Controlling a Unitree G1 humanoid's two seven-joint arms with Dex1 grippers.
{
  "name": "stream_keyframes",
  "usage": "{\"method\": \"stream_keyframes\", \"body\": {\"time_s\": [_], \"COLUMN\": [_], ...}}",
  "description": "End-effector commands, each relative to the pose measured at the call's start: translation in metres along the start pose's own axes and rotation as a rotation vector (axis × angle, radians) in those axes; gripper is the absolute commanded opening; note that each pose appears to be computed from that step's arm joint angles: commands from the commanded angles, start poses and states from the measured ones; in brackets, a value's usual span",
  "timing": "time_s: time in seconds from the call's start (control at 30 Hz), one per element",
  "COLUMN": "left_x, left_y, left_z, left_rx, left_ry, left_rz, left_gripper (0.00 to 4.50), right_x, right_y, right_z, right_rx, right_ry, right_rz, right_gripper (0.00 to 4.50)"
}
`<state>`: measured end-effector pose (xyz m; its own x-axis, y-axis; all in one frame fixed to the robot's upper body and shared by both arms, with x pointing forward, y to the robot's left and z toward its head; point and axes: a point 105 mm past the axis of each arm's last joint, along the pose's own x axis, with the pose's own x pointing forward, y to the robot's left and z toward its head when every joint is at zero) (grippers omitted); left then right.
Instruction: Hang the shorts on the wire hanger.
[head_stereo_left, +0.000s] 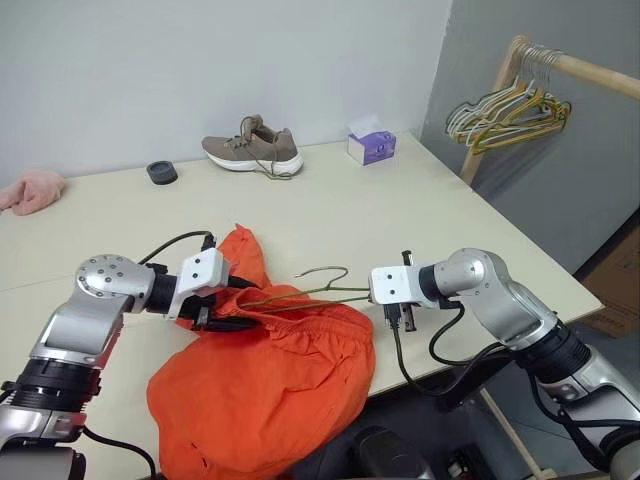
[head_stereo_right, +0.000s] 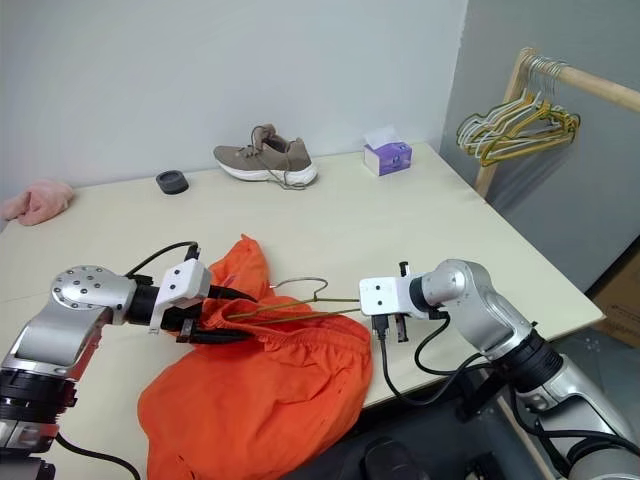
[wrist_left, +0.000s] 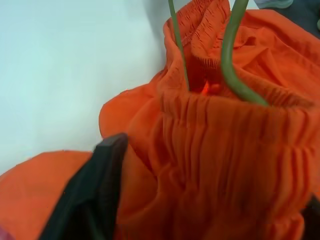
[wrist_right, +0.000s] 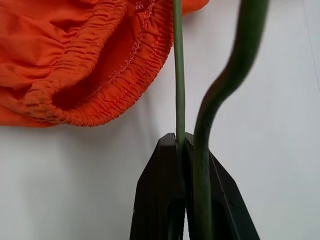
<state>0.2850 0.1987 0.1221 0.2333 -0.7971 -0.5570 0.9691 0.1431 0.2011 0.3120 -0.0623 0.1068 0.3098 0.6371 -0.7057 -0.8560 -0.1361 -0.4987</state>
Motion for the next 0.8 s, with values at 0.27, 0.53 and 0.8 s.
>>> {"method": "stream_keyframes", "body": {"time_s": [0.27, 0.53, 0.8], "left_x": [0.006, 0.003, 0.000], "left_y": [0.000, -0.004, -0.001], "left_z": [0.009, 0.005, 0.002], "left_rx": [0.003, -0.023, -0.025], "left_ry": [-0.041, -0.031, -0.030], "left_rz": [-0.004, -0.023, 0.013], "left_gripper": [0.03, 0.00, 0.00], "right_x": [-0.010, -0.021, -0.066], "right_y": [-0.008, -0.005, -0.006], "right_z": [0.022, 0.006, -0.053], "right_rx": [-0.090, -0.116, 0.085], "right_ry": [-0.057, -0.019, 0.145], "right_rz": [-0.017, 0.008, -0.067], "right_gripper": [0.00, 0.99, 3.71]}}
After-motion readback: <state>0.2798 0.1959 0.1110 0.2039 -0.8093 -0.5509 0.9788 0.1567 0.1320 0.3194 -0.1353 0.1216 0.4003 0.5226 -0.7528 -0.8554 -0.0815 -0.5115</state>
